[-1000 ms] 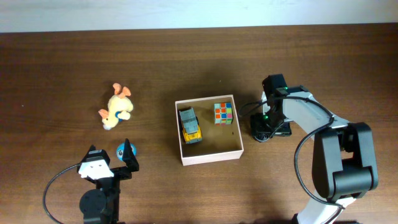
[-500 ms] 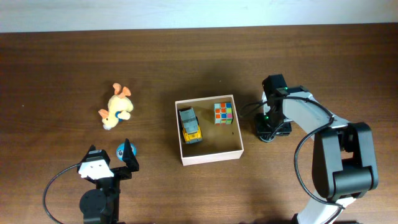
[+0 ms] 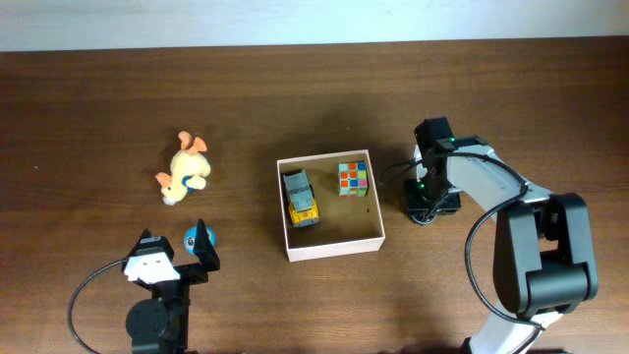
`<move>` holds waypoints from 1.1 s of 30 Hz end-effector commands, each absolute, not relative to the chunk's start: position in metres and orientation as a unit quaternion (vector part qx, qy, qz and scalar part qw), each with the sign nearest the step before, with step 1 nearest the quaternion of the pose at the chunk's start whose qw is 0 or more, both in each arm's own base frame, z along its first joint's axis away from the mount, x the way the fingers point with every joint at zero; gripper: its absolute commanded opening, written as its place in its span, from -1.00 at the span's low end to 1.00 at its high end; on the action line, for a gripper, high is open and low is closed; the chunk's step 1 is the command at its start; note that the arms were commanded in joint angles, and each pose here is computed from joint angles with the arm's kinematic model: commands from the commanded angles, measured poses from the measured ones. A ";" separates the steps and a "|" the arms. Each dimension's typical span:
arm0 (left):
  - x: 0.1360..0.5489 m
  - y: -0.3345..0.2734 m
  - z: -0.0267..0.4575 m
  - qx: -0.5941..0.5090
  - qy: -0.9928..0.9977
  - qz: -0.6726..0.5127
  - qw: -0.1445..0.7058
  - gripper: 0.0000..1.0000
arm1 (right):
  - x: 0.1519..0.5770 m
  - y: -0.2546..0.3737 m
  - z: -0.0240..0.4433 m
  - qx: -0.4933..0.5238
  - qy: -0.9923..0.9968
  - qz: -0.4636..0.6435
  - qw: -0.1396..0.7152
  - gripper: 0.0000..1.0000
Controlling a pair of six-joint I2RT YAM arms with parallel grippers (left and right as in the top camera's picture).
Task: Pack container
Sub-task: 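Lower the right gripper and close it on the black puck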
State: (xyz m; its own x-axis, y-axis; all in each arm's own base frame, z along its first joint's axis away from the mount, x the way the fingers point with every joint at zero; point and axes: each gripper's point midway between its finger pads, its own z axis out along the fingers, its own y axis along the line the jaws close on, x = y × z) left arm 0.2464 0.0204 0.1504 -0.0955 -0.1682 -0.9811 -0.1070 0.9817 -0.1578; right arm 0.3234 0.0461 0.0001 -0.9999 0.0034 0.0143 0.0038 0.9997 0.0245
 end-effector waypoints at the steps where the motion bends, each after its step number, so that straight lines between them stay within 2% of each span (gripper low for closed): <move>1: 0.246 0.019 0.149 -0.092 0.739 -0.028 0.666 0.99 | 0.321 0.045 0.001 -0.001 -1.000 -0.006 0.005 0.01; 11: 0.246 0.019 0.149 -0.092 0.739 -0.028 0.666 0.98 | 0.321 0.046 0.007 -0.001 -1.000 -0.006 0.011 0.12; 21: 0.246 0.019 0.149 -0.092 0.739 -0.028 0.666 0.98 | 0.331 0.047 0.030 -0.001 -1.000 -0.006 0.011 0.12; 33: 0.246 0.019 0.149 -0.092 0.739 -0.028 0.666 0.98 | 0.334 0.047 0.028 0.003 -1.000 -0.007 0.003 0.22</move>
State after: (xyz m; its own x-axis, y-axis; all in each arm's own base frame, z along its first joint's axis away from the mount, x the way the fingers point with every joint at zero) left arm 0.2464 0.0204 0.1504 -0.0955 -0.1682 -0.9811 -0.1070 0.9817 -0.1578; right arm 0.3286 0.0468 0.0226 -0.9994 0.0023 0.0351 0.0031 0.9998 0.0217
